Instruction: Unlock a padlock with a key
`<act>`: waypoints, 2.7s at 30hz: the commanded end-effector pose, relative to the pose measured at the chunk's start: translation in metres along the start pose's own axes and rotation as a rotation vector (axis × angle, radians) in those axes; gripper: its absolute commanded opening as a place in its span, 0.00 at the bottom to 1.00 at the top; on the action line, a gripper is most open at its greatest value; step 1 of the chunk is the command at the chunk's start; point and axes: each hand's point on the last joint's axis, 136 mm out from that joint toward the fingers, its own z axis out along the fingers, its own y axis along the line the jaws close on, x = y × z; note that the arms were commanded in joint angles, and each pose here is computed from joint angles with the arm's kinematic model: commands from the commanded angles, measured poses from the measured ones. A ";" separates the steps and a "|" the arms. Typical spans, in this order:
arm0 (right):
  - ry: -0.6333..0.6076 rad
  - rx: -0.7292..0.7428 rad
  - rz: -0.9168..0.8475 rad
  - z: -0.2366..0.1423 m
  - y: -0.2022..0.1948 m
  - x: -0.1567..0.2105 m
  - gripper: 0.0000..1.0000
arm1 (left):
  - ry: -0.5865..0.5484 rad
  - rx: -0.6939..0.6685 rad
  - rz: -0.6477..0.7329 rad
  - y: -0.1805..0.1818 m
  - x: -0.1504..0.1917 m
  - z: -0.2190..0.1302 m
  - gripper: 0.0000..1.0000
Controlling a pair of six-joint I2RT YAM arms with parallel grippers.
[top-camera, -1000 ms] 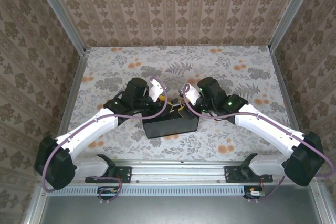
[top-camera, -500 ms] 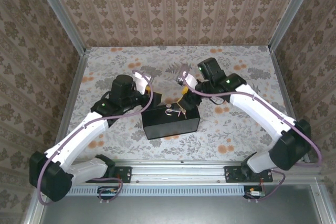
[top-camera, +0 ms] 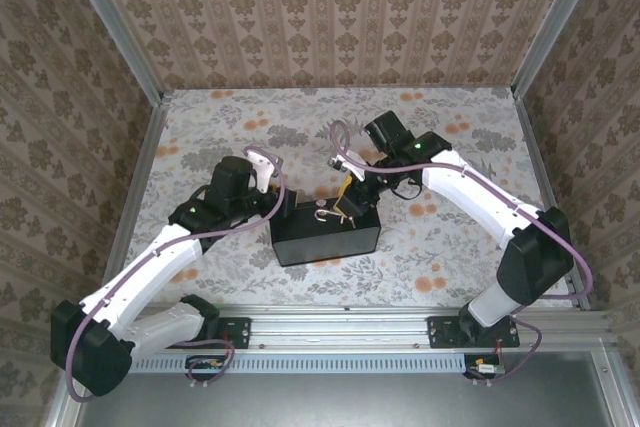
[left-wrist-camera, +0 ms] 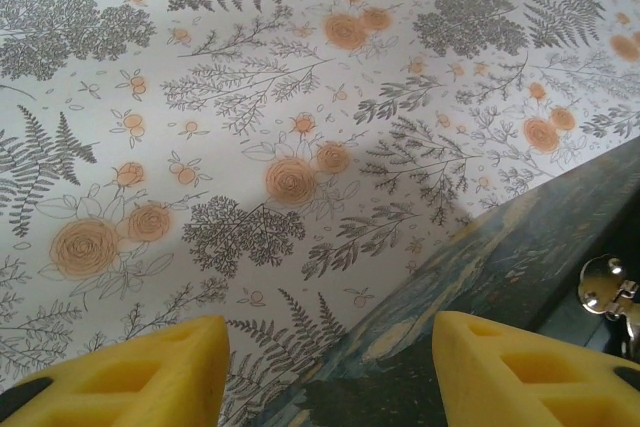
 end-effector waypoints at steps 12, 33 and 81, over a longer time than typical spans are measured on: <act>0.109 0.162 -0.029 0.018 -0.004 0.024 0.54 | 0.036 -0.047 0.004 0.008 0.015 0.011 0.56; 0.138 0.437 -0.128 0.003 -0.022 0.027 0.37 | -0.004 0.005 0.039 -0.001 -0.005 0.035 0.56; -0.009 0.481 0.109 -0.026 0.000 0.024 0.14 | -0.037 -0.009 0.034 0.009 -0.011 0.044 0.56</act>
